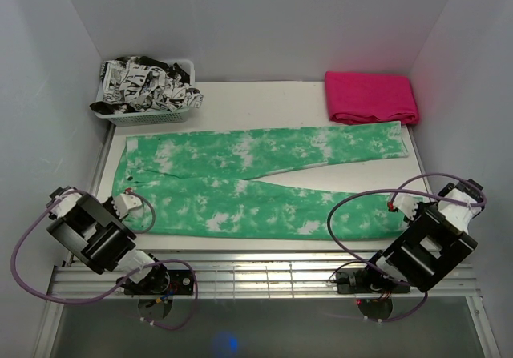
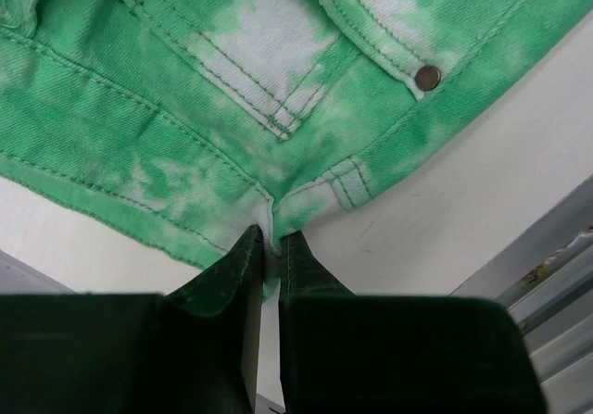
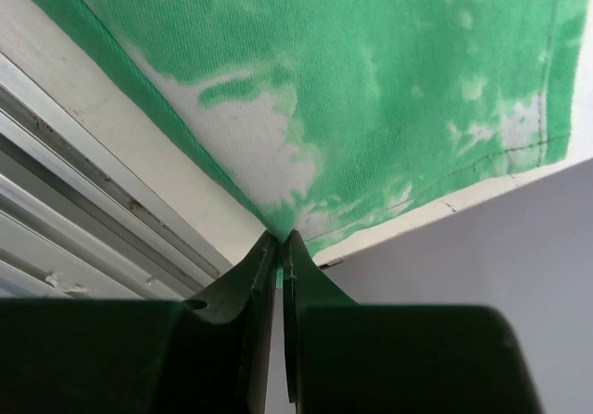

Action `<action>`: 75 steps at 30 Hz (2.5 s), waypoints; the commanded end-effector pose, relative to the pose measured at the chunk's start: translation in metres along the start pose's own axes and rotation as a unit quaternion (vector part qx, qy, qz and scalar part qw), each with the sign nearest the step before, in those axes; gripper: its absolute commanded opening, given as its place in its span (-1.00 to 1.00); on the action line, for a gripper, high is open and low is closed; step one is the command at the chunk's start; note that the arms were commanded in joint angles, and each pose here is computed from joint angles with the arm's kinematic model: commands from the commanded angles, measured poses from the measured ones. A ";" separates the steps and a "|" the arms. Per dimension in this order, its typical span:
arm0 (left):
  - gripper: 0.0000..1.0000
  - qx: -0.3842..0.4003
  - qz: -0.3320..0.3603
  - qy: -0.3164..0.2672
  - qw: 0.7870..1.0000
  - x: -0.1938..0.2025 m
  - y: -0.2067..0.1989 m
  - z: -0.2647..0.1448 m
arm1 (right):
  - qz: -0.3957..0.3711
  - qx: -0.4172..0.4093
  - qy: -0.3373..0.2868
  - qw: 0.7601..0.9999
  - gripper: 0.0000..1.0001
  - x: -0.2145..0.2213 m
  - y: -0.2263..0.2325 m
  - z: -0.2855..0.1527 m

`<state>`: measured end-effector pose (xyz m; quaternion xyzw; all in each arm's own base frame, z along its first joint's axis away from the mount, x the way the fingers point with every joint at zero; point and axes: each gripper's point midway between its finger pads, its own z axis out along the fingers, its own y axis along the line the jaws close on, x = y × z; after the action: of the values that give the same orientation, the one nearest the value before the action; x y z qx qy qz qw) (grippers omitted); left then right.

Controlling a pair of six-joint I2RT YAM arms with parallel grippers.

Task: Fold and stack the trousers
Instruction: Fold the trousers

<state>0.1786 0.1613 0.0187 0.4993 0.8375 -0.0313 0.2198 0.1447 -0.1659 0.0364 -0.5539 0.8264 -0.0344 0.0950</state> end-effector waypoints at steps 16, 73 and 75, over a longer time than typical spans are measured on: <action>-1.00 -0.091 0.100 -0.164 0.977 -0.066 0.081 -0.092 | -0.035 0.093 -0.108 0.989 -0.84 -0.018 -0.127 -0.083; -1.00 -0.264 -0.136 -0.145 0.944 -0.144 0.281 0.024 | 0.095 0.245 -0.036 0.964 -0.84 -0.096 -0.383 -0.027; -1.00 -0.260 -0.140 -0.145 0.944 -0.143 0.278 0.027 | 0.095 0.235 -0.031 0.967 -0.84 -0.101 -0.381 -0.018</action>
<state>0.4764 0.1425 0.0880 0.3133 0.8354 0.0204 0.4511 0.5104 -0.1812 0.1097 -0.4570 0.8407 -0.1180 0.2655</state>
